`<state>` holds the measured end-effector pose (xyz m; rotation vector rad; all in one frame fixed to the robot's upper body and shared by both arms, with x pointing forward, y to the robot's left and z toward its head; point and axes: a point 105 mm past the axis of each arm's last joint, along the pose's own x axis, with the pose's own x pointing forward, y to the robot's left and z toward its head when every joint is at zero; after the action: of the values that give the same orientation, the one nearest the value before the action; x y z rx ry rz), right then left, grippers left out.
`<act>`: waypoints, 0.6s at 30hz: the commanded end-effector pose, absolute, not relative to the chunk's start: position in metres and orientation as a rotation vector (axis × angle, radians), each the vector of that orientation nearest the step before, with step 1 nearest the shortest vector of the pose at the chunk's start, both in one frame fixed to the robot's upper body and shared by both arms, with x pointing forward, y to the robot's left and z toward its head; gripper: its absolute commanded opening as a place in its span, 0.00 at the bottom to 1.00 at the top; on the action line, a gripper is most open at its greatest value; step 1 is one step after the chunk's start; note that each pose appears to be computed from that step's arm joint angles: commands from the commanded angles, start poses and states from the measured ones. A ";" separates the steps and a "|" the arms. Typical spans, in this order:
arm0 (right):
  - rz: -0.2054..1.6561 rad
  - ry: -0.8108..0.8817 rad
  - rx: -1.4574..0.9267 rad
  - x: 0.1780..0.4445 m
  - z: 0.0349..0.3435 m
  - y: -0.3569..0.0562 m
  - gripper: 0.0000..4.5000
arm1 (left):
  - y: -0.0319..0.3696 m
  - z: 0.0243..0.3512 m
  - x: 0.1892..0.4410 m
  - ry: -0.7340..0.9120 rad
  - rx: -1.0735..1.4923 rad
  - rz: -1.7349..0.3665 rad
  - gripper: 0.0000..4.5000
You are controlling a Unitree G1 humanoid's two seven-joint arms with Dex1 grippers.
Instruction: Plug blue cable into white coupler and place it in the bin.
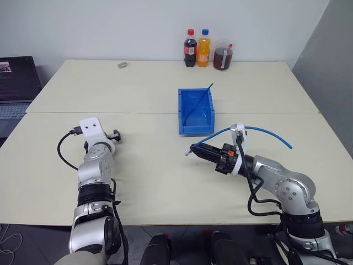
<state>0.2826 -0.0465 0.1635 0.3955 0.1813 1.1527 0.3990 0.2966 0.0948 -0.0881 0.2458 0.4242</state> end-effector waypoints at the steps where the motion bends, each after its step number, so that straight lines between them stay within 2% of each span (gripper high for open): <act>1: 1.168 0.132 0.382 0.279 0.175 -0.047 0.02 | 0.299 0.105 0.402 0.213 -0.076 0.436 0.85; 14: 1.166 0.131 0.383 0.279 0.175 -0.047 0.02 | 0.303 0.105 0.401 0.194 -0.057 0.455 0.20; 18: 1.163 0.131 0.379 0.279 0.174 -0.047 0.02 | 0.302 0.101 0.400 0.205 -0.053 0.446 0.18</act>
<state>0.2830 -0.0474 0.1635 0.3966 0.1816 1.1482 0.4001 0.2973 0.0940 -0.0741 0.2301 0.4407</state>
